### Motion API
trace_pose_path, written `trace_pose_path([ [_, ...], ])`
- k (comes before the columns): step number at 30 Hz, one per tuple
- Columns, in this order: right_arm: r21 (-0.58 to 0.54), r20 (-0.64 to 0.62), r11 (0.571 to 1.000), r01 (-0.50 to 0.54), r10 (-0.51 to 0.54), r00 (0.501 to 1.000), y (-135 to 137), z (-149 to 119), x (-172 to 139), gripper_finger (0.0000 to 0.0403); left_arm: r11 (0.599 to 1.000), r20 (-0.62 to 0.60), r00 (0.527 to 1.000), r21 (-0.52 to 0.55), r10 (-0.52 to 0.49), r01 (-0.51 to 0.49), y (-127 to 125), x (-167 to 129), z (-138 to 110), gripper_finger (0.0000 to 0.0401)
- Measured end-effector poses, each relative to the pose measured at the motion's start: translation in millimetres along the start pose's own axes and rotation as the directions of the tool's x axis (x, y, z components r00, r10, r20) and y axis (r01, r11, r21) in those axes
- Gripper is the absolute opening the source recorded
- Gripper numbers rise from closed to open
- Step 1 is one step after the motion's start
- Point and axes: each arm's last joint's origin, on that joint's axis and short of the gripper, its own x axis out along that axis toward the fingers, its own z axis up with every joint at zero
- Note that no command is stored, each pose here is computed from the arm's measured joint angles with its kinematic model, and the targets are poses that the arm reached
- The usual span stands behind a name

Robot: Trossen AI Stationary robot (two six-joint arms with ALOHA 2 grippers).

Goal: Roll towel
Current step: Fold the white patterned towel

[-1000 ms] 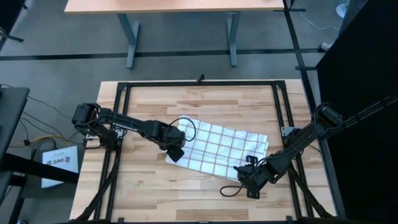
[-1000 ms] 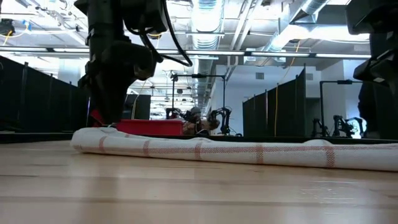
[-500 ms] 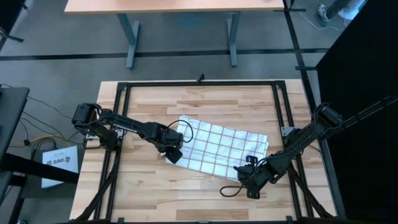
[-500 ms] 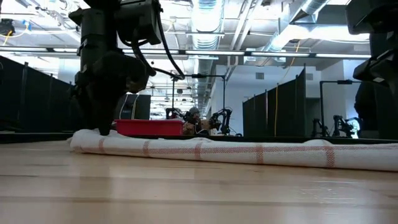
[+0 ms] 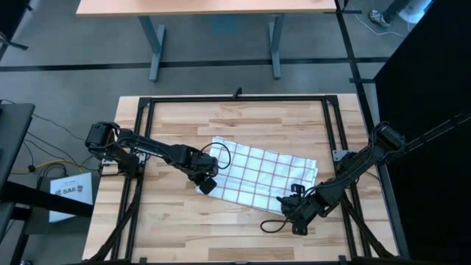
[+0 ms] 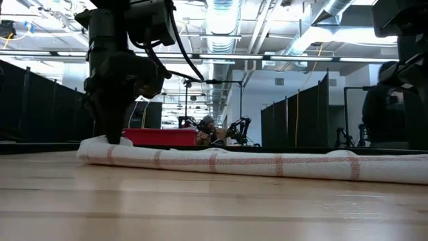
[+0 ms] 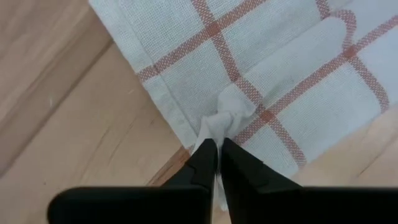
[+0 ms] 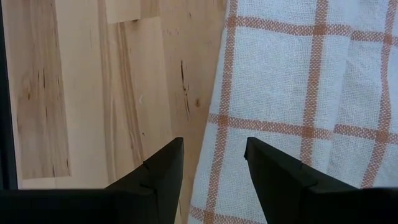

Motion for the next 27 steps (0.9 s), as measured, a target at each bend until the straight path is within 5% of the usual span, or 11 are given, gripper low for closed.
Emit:
trace_pose_path([
  [27,0.025,0.004,1.000,-0.005,0.005,1.000,0,0,0,0.0162,0.992,0.116,0.989,-0.092,0.095,-0.085,20,-5,21,0.0003],
])
